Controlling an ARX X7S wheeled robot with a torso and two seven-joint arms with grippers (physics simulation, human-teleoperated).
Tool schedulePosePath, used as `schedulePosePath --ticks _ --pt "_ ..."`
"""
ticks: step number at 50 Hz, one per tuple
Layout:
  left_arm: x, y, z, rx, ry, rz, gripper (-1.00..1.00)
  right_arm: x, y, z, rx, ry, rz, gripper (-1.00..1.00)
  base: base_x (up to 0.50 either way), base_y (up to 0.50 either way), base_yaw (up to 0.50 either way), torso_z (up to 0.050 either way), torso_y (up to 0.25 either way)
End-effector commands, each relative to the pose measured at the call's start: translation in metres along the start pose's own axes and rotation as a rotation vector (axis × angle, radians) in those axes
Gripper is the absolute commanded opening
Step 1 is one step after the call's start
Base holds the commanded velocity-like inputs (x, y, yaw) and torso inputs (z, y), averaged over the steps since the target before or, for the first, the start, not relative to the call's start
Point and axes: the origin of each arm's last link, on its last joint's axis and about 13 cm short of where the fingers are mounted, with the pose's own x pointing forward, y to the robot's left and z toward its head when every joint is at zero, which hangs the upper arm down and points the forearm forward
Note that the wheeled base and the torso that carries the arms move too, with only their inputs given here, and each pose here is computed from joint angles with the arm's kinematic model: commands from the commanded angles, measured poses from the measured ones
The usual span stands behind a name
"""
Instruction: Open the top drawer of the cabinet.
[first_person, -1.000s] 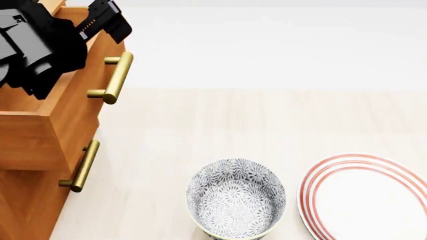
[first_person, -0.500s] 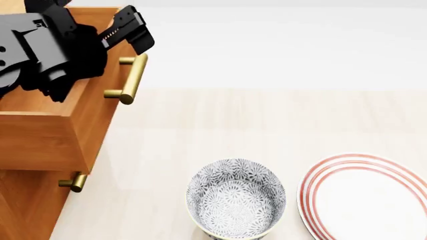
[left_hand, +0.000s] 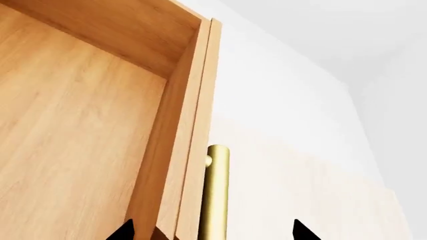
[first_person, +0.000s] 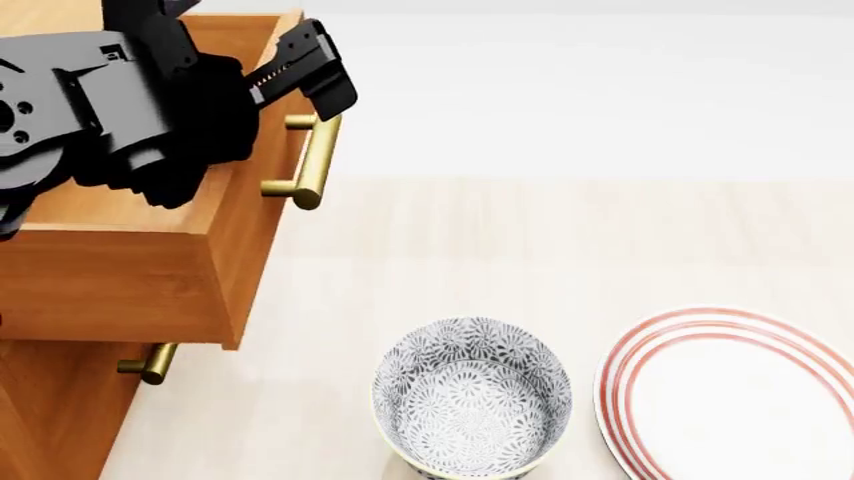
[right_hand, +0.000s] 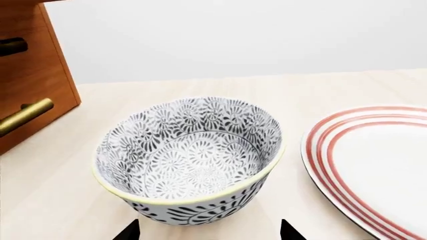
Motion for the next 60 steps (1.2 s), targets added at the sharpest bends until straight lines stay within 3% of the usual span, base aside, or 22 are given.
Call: schedulePosePath --ticks 1,34,56,60 --pt "-0.011 -0.025 -0.010 0.019 0.057 -0.164 1.00 0.000 0.002 0.001 0.004 -0.010 0.016 1.00 0.00 0.00 0.00 0.000 0.000" --pt "-0.023 -0.055 -0.027 0.043 0.111 -0.272 1.00 -0.003 0.003 0.001 -0.006 -0.014 0.038 1.00 0.00 0.00 0.00 0.000 0.001" --pt "-0.041 -0.080 -0.048 0.121 0.124 -0.370 1.00 -0.002 0.001 0.001 -0.001 -0.017 0.031 1.00 0.00 0.00 0.00 0.000 0.001" --pt "-0.044 -0.074 -0.047 0.175 0.056 -0.355 1.00 -0.002 0.001 0.001 0.000 -0.017 0.030 1.00 0.00 0.00 0.00 0.000 0.002"
